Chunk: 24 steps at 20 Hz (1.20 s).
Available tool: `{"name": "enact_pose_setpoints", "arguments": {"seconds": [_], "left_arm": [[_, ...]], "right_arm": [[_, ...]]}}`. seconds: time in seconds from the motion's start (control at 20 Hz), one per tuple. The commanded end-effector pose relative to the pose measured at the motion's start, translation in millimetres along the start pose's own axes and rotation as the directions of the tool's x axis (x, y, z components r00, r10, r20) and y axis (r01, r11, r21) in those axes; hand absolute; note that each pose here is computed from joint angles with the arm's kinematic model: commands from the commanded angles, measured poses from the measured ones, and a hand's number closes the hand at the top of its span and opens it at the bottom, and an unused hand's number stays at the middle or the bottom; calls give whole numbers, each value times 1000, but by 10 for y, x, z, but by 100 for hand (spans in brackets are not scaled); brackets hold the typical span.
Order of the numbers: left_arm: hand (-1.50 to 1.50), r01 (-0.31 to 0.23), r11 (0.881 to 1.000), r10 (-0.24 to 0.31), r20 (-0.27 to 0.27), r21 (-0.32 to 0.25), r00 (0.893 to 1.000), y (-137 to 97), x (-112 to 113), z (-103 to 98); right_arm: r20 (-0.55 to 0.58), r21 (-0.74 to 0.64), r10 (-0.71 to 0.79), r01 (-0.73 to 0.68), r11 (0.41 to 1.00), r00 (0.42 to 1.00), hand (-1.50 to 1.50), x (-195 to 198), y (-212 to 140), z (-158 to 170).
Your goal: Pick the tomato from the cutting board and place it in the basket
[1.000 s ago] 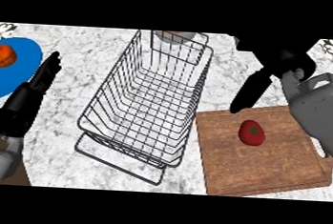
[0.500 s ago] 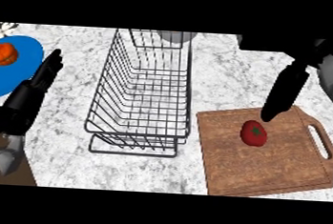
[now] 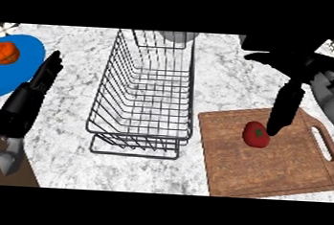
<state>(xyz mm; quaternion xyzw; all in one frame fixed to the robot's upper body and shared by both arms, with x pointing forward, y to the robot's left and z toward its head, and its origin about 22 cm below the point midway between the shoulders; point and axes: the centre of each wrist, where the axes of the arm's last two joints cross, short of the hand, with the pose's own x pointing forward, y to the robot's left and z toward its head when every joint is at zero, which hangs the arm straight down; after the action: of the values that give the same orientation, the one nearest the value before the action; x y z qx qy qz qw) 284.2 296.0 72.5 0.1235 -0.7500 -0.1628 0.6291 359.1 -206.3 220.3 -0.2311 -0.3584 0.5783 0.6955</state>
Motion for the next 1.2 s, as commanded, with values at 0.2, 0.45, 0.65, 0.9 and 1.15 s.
{"name": "enact_pose_setpoints", "arguments": {"seconds": [0.2, 0.45, 0.65, 0.9, 1.15], "left_arm": [[0, 13, 1000, -13, -5, 7, 1000, -22, 20, -120], [0, 3, 1000, -3, 1, 12, 1000, 13, 0, -13], [0, 19, 1000, -19, -16, 8, 1000, 41, -25, -19], [0, 8, 1000, -8, 9, 8, 1000, -14, -149, -49], [0, 26, 999, -27, 21, 21, 999, 7, -35, -69]], "right_arm": [[-129, 123, 101, -85, 989, 986, -150, -200, 432, -350], [-151, 102, 93, -78, 992, 984, -150, -199, 672, -385], [-164, 76, 84, -72, 994, 983, -150, -569, 617, -309], [-116, 55, 70, -64, 996, 991, -150, -517, 729, -435], [-135, 21, 88, -86, 996, 987, -150, -598, 980, -497]]}}
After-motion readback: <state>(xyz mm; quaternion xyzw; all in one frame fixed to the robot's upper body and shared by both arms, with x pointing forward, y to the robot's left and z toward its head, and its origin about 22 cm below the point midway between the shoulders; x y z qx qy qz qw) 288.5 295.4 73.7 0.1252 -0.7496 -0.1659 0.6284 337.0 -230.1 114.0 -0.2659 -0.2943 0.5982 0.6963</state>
